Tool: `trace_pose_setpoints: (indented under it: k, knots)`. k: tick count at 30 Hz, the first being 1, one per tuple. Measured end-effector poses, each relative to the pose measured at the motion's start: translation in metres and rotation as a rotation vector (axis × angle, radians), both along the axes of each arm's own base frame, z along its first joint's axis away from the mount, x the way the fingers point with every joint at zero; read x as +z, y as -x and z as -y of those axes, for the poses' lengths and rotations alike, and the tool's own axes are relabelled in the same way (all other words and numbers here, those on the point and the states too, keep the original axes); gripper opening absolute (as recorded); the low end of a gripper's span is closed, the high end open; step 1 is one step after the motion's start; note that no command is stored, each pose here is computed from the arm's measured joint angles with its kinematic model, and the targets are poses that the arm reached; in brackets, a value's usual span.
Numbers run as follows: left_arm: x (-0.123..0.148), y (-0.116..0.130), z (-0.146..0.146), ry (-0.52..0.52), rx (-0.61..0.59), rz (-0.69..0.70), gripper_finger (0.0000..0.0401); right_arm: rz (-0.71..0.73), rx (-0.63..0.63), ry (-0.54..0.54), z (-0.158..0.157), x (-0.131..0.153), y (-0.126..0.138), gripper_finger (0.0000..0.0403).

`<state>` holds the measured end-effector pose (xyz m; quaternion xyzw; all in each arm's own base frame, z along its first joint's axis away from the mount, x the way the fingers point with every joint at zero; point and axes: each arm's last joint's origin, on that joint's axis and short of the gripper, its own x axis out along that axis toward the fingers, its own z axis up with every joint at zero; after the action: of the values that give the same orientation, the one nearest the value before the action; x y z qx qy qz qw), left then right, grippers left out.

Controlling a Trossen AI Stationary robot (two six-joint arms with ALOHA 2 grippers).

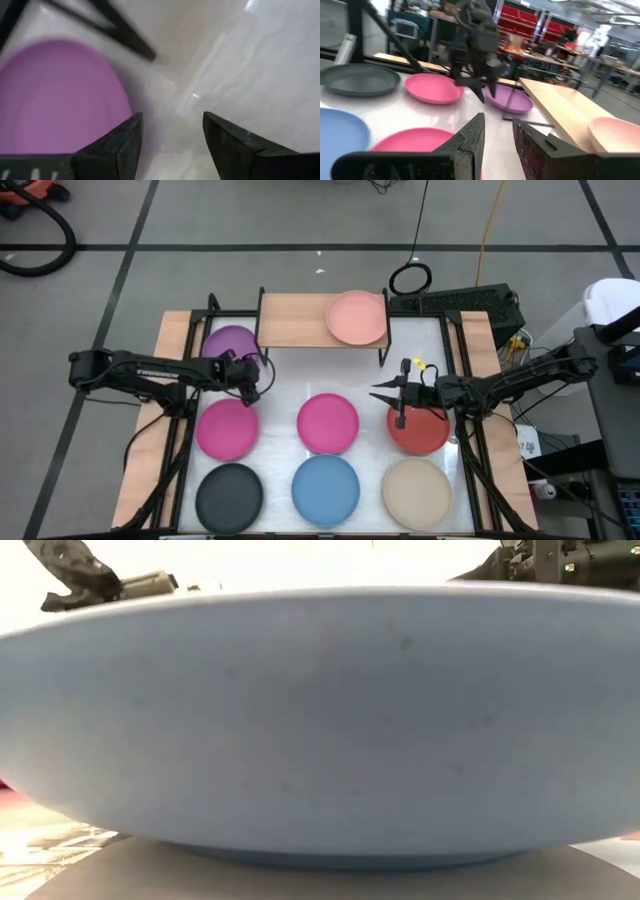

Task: Place and stack plates onto a shelf
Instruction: Stack the purple plate on top of the light pink plate

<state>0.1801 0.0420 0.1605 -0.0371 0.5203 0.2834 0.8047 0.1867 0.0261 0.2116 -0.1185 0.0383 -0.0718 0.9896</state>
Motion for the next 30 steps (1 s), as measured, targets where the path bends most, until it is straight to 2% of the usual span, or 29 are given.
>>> trace_pose_setpoints:
  k: [4,8,17,21,23,25,30]
  knots:
    - [0.015,-0.002,0.000,-0.063,0.005,-0.075,0.0214,-0.007,-0.005,0.002,0.000,-0.001,0.000,0.0084]
    - [0.012,0.004,-0.003,-0.071,0.061,-0.119,0.0214,-0.007,-0.004,-0.001,0.000,-0.001,0.000,0.0084]
    - [-0.024,0.010,-0.016,-0.014,0.191,-0.223,0.0214,-0.011,-0.004,-0.011,0.000,-0.001,0.000,0.0084]
    - [-0.035,0.008,-0.023,-0.034,0.243,-0.260,0.0209,-0.008,-0.004,-0.024,0.000,-0.001,0.000,0.0084]
    - [-0.038,0.007,-0.024,-0.044,0.253,-0.270,0.0191,-0.007,-0.005,-0.027,0.000,-0.001,0.000,0.0084]
    - [-0.038,0.006,-0.025,-0.049,0.257,-0.256,0.0156,-0.006,-0.005,-0.027,0.000,-0.001,0.000,0.0084]
    - [-0.033,0.006,-0.025,-0.049,0.299,-0.217,0.0032,0.007,-0.006,-0.056,0.000,0.000,0.000,0.0084]
